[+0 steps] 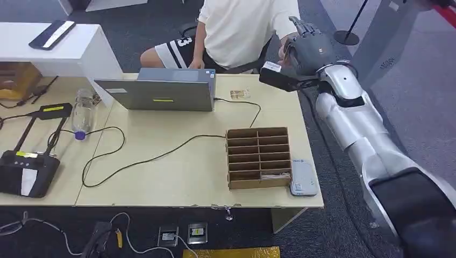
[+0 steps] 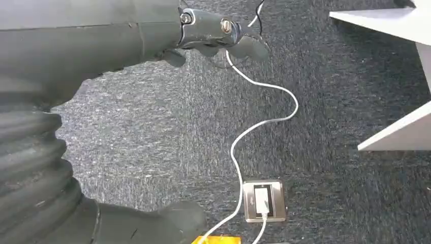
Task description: Pass the card to the sensor for recognition and then transmit it.
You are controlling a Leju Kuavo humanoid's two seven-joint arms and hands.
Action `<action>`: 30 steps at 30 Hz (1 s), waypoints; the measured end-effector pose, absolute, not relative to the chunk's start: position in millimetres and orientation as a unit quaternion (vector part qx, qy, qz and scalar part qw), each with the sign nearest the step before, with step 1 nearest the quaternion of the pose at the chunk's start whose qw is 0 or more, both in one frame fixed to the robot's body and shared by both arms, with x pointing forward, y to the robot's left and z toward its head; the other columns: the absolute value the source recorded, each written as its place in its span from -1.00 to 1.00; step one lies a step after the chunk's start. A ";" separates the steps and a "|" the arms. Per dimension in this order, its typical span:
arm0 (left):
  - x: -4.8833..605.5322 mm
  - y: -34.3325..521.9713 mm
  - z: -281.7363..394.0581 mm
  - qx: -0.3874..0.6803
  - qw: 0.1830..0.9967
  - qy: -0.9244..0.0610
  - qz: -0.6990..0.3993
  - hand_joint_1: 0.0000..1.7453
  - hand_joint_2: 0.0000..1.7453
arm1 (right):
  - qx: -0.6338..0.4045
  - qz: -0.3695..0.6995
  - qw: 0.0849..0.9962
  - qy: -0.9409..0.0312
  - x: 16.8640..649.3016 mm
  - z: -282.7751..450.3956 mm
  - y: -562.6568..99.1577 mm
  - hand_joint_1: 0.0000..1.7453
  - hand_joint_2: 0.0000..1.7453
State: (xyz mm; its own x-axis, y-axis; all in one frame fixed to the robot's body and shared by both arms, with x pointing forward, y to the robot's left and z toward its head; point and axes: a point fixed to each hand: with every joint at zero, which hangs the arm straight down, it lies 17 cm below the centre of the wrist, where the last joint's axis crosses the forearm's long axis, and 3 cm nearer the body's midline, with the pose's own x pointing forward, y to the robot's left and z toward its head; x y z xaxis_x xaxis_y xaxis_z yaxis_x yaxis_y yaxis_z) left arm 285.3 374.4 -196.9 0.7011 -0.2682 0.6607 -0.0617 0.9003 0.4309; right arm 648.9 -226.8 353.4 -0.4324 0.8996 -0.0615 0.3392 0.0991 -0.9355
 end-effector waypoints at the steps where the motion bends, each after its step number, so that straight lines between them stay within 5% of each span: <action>1: 285.0 375.0 -197.0 0.216 0.897 -0.382 -0.057 -1.00 1.00 | -0.450 0.499 0.285 -0.683 649.4 349.1 -225.2 1.00 1.00; 7: 284.6 378.0 -196.8 0.218 0.896 -0.381 -0.057 -1.00 1.00 | -0.444 0.512 0.300 -0.672 651.8 330.1 -224.0 1.00 1.00; 8: 284.4 378.1 -196.8 0.219 0.896 -0.381 -0.057 -1.00 1.00 | -0.444 0.513 0.302 -0.670 652.1 327.9 -224.9 0.74 1.00; 9: 284.3 378.2 -196.8 0.219 0.896 -0.381 -0.057 -1.00 1.00 | -0.444 0.513 0.305 -0.669 652.5 325.8 -225.9 -0.84 1.00; 10: 283.8 378.7 -197.0 0.220 0.896 -0.381 -0.057 -1.00 1.00 | -0.443 0.513 0.307 -0.667 652.8 323.7 -227.1 -1.00 1.00; 23: 267.8 390.7 -202.4 0.231 0.900 -0.367 -0.047 -1.00 1.00 | -0.452 0.497 0.295 -0.679 650.9 326.8 -225.7 -1.00 1.00; 30: 254.3 407.2 -202.9 0.254 0.895 -0.365 -0.037 -1.00 1.00 | -0.494 0.390 0.280 -0.725 645.4 378.1 -275.5 -1.00 1.00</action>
